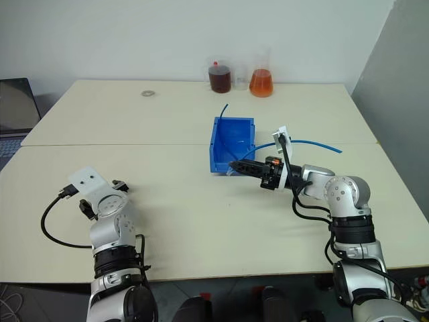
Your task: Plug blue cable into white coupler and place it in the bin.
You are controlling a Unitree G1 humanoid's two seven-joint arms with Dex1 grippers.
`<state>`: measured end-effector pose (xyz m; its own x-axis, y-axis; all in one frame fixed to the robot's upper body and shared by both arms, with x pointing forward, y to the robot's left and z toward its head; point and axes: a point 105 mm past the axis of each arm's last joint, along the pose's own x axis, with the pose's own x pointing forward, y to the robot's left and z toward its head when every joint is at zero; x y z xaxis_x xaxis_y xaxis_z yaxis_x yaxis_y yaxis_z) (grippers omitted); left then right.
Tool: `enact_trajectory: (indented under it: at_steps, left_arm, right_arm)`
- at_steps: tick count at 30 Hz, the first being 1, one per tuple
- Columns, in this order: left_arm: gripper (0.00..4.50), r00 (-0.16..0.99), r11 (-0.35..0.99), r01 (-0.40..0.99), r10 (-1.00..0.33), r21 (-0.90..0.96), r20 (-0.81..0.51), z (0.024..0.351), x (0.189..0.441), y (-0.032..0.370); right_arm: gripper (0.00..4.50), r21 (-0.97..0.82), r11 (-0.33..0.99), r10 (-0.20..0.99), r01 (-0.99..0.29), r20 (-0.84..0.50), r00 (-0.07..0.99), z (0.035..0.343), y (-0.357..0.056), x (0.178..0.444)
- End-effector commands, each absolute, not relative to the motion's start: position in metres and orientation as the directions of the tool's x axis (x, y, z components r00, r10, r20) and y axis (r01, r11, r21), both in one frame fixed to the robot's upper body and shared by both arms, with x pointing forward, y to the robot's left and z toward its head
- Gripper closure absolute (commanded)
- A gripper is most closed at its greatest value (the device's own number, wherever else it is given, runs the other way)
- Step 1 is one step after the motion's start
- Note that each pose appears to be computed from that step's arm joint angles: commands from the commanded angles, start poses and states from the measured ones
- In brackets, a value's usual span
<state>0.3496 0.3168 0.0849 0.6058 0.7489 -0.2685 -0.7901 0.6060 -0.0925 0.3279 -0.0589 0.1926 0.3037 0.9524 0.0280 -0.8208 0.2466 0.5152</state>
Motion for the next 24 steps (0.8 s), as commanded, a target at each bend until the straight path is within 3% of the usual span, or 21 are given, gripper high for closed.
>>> enact_trajectory:
  at_steps: [1,8,17,24]
  left_arm:
    - [0.23,0.594,0.582,-0.803,0.761,-0.129,-0.260,0.0882,0.3496,0.3235]
    - [1.43,0.591,0.572,-0.806,0.758,-0.155,-0.275,0.0858,0.3511,0.3235]
    - [3.56,0.590,0.571,-0.806,0.760,-0.156,-0.272,0.0878,0.3533,0.3249]
    - [3.68,0.618,0.604,-0.784,0.739,-0.144,-0.267,0.0898,0.3550,0.3230]
  right_arm:
    - [4.31,0.469,0.251,0.947,-0.847,0.064,0.316,0.2072,-0.0632,0.3271]
    - [4.31,0.473,0.260,0.942,-0.842,0.068,0.330,0.2066,-0.0656,0.3271]
    - [4.31,0.472,0.268,0.938,-0.840,0.072,0.339,0.2057,-0.0666,0.3268]
    - [4.31,0.470,0.267,0.938,-0.841,0.073,0.338,0.2058,-0.0660,0.3261]
